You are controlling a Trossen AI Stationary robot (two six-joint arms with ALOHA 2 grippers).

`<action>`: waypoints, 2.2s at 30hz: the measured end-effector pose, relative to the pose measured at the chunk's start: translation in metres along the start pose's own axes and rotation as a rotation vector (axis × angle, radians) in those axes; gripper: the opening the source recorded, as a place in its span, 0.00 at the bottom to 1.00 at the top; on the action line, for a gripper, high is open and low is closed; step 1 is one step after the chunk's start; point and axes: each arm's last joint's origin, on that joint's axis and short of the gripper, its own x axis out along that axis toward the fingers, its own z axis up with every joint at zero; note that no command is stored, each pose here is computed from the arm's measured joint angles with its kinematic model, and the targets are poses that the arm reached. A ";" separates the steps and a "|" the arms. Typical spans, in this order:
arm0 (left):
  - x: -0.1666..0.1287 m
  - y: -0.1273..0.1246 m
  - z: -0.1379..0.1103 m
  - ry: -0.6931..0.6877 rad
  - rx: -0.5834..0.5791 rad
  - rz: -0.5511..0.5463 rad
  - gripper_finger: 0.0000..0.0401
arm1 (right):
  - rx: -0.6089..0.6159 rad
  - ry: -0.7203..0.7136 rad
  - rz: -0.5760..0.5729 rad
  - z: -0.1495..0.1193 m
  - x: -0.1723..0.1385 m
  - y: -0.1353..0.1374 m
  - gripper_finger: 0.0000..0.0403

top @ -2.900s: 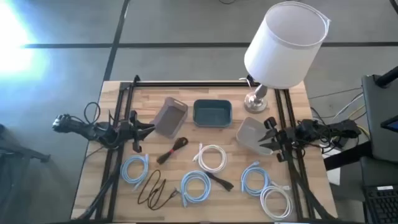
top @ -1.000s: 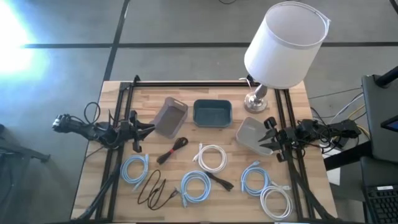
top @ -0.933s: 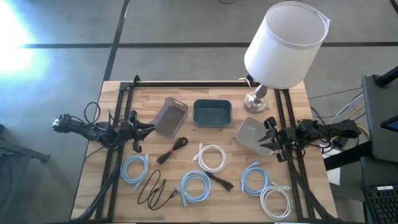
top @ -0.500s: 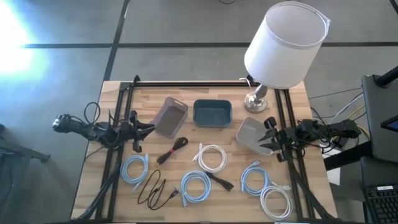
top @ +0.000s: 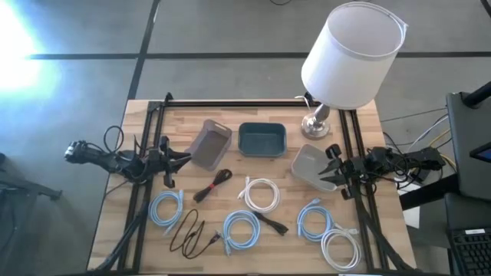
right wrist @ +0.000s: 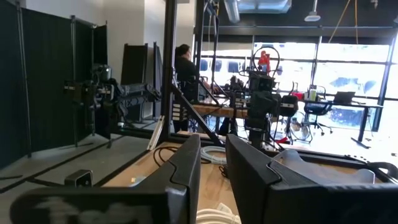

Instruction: Sort HDMI cables

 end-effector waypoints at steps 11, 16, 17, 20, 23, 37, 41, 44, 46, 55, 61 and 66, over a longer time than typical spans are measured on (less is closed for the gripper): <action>0.000 0.000 0.000 0.000 0.000 0.000 0.17 | -0.001 0.000 0.000 0.000 0.000 0.000 0.21; 0.000 0.000 0.000 0.000 0.000 0.000 0.17 | 0.000 0.000 0.000 0.000 0.000 0.000 0.19; 0.000 0.000 0.000 0.000 0.000 0.000 0.17 | 0.000 0.000 0.000 0.000 0.000 0.000 0.18; 0.000 0.000 0.000 0.000 0.000 -0.001 0.17 | -0.001 0.000 0.000 0.000 0.000 0.000 0.17; 0.000 0.000 0.000 0.000 0.000 0.000 0.17 | -0.001 0.000 0.000 0.000 0.000 0.000 0.17; 0.000 0.000 0.000 0.000 0.000 0.000 0.17 | -0.014 -0.006 0.000 0.001 0.000 0.000 0.22; 0.000 0.000 0.000 -0.001 0.001 0.000 0.17 | -0.035 -0.020 0.000 0.002 0.000 0.000 0.21; 0.000 0.000 0.000 0.000 0.001 0.000 0.17 | -0.038 -0.052 -0.001 0.005 0.000 0.000 0.19; 0.000 0.000 0.000 0.000 0.001 0.000 0.17 | -0.043 -0.080 -0.001 0.008 0.000 0.000 0.18; 0.000 0.000 0.001 -0.009 -0.005 0.000 0.17 | -0.182 -0.225 -0.181 0.023 -0.003 -0.004 0.17; 0.000 0.001 0.006 -0.060 -0.026 0.021 0.17 | -0.194 -0.224 -0.576 0.027 -0.008 -0.015 0.19; 0.000 0.001 0.013 -0.107 -0.036 0.023 0.19 | -0.200 -0.231 -0.615 0.034 -0.009 -0.016 0.25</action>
